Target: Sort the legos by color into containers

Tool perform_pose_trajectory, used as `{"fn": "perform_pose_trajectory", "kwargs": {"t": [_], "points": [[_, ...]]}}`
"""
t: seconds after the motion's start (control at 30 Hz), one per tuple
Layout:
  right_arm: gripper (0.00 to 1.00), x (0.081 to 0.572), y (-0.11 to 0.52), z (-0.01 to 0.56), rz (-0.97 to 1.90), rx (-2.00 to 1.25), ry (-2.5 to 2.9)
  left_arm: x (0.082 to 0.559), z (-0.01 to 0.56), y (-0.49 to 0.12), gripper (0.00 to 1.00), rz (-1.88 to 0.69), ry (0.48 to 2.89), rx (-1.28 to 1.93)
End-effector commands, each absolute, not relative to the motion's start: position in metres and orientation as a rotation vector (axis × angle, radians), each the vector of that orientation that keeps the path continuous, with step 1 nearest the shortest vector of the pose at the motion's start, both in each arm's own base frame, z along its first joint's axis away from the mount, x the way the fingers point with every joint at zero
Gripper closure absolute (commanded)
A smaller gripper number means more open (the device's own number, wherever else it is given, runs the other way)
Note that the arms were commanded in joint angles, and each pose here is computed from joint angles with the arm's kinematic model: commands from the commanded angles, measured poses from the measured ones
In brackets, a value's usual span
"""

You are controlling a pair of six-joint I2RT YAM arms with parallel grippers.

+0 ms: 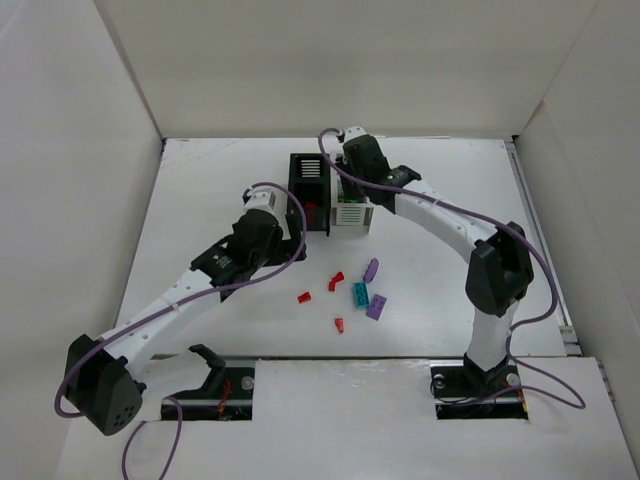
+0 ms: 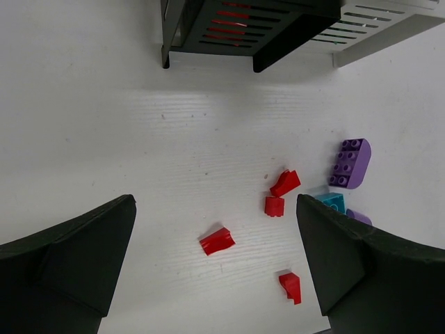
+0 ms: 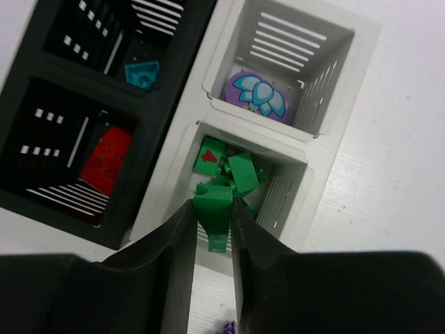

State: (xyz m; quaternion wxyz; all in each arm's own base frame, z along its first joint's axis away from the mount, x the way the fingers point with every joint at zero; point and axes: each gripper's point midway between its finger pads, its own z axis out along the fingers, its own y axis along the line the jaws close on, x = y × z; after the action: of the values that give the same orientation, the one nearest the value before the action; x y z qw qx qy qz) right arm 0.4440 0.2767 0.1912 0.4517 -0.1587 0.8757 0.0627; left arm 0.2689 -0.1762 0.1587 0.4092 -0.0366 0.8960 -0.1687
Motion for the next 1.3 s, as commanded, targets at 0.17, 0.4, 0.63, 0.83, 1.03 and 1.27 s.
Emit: {"fn": "perform_pose_trajectory", "kwargs": {"t": [0.17, 0.4, 0.63, 0.83, 1.03, 1.27], "points": [[0.48, 0.454, 0.277, 0.221, 0.208, -0.348, 2.105, 0.274, 0.161, -0.182, 0.00, -0.434, 2.272, -0.067], [0.43, 0.440, 0.269, 0.246, 0.254, -0.268, 2.072, 0.268, 0.140, -0.187, 0.00, -0.442, 2.344, -0.053], [0.43, 0.404, 0.224, 0.241, 0.237, -0.080, 2.094, 0.239, 0.101, -0.198, 0.01, -0.443, 2.487, -0.031], [0.43, 0.371, 0.198, 0.212, 0.192, -0.017, 2.171, 0.217, 0.060, -0.209, 0.11, -0.367, 2.611, 0.011], [0.43, 0.356, 0.185, 0.197, 0.185, 0.022, 2.204, 0.207, 0.042, -0.219, 0.19, -0.401, 2.654, 0.046], [0.43, 0.353, 0.181, 0.197, 0.182, 0.037, 2.200, 0.196, 0.022, -0.213, 0.27, -0.345, 2.717, 0.053]]}}
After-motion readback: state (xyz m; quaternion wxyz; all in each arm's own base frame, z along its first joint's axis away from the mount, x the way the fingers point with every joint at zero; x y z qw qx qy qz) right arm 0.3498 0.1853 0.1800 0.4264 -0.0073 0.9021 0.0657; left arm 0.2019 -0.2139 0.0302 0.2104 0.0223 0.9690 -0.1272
